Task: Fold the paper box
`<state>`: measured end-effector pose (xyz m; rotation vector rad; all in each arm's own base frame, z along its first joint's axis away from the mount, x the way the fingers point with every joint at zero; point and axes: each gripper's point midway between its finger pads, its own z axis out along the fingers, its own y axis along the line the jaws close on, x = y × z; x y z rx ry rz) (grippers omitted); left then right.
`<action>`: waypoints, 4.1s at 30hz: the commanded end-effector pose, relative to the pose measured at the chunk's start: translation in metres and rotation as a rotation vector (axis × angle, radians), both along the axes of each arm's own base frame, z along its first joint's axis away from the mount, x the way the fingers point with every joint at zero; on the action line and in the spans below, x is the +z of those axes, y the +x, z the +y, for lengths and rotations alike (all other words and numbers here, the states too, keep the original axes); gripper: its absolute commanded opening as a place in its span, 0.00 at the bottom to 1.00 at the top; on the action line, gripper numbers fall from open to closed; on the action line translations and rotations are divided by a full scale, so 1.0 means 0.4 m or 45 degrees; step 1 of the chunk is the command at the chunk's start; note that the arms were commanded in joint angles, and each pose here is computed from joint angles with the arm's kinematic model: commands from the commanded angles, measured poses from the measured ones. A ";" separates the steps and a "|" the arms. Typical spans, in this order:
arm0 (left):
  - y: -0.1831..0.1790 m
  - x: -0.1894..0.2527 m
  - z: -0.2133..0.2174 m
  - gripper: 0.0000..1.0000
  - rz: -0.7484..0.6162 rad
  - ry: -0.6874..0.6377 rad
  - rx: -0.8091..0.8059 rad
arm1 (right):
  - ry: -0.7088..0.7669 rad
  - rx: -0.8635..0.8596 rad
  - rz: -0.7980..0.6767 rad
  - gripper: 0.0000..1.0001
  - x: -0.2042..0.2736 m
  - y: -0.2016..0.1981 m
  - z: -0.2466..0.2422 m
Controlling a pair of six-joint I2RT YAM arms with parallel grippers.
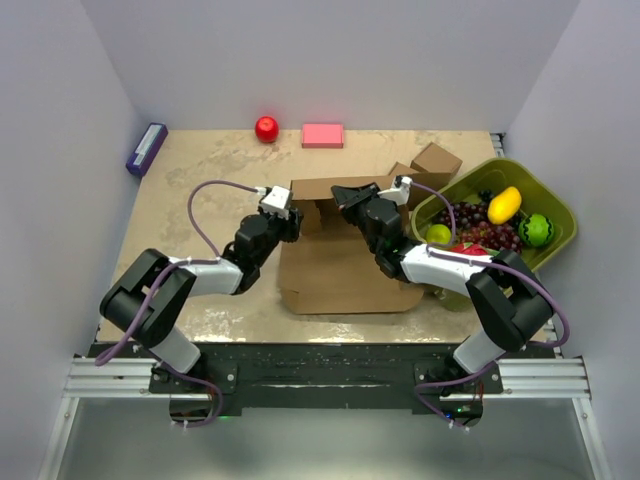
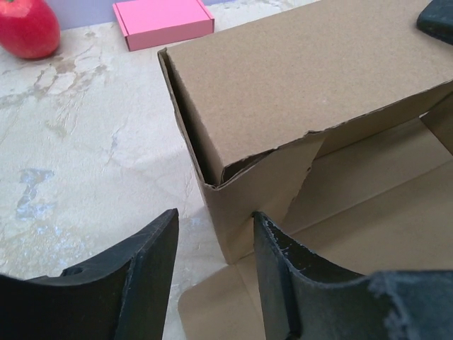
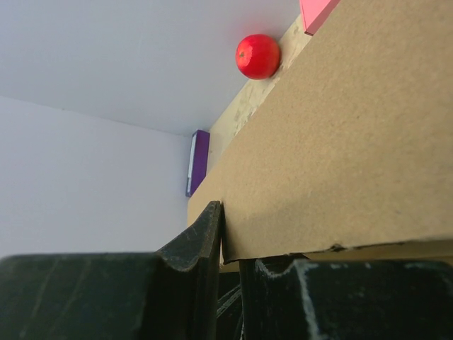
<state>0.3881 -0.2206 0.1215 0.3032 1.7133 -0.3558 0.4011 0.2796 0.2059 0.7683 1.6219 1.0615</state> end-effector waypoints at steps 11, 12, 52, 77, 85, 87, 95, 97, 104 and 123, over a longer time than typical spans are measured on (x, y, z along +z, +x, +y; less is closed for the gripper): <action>0.021 0.067 -0.015 0.45 -0.235 -0.131 -0.182 | -0.019 0.051 -0.003 0.17 0.004 -0.001 0.025; 0.024 0.051 -0.016 0.44 -0.219 -0.128 -0.183 | -0.013 0.059 -0.003 0.17 0.005 -0.001 0.029; 0.061 -0.062 0.194 0.00 0.032 0.040 0.592 | -0.096 -0.077 0.055 0.09 -0.002 -0.002 -0.029; 0.063 0.085 0.299 0.00 0.198 -0.011 0.477 | -0.652 0.199 -0.243 0.99 0.187 -0.024 -0.002; 0.058 0.068 0.386 0.00 0.284 0.035 0.505 | -0.809 0.215 -0.210 0.99 0.146 0.020 -0.105; 0.062 0.066 0.381 0.00 0.275 0.041 0.476 | -0.834 0.231 -0.220 0.99 0.133 0.021 -0.134; 0.073 0.042 0.354 0.00 0.307 0.029 0.369 | -1.021 0.292 -0.127 0.99 -0.016 0.074 -0.213; 0.075 0.035 0.352 0.00 0.316 0.029 0.363 | -1.057 0.308 -0.119 0.99 -0.039 0.084 -0.212; 0.080 0.037 0.355 0.00 0.310 0.028 0.360 | -1.156 0.273 -0.078 0.99 -0.082 0.105 -0.238; 0.081 0.049 0.358 0.00 0.279 0.038 0.354 | -1.242 0.319 -0.202 0.62 -0.101 0.091 -0.236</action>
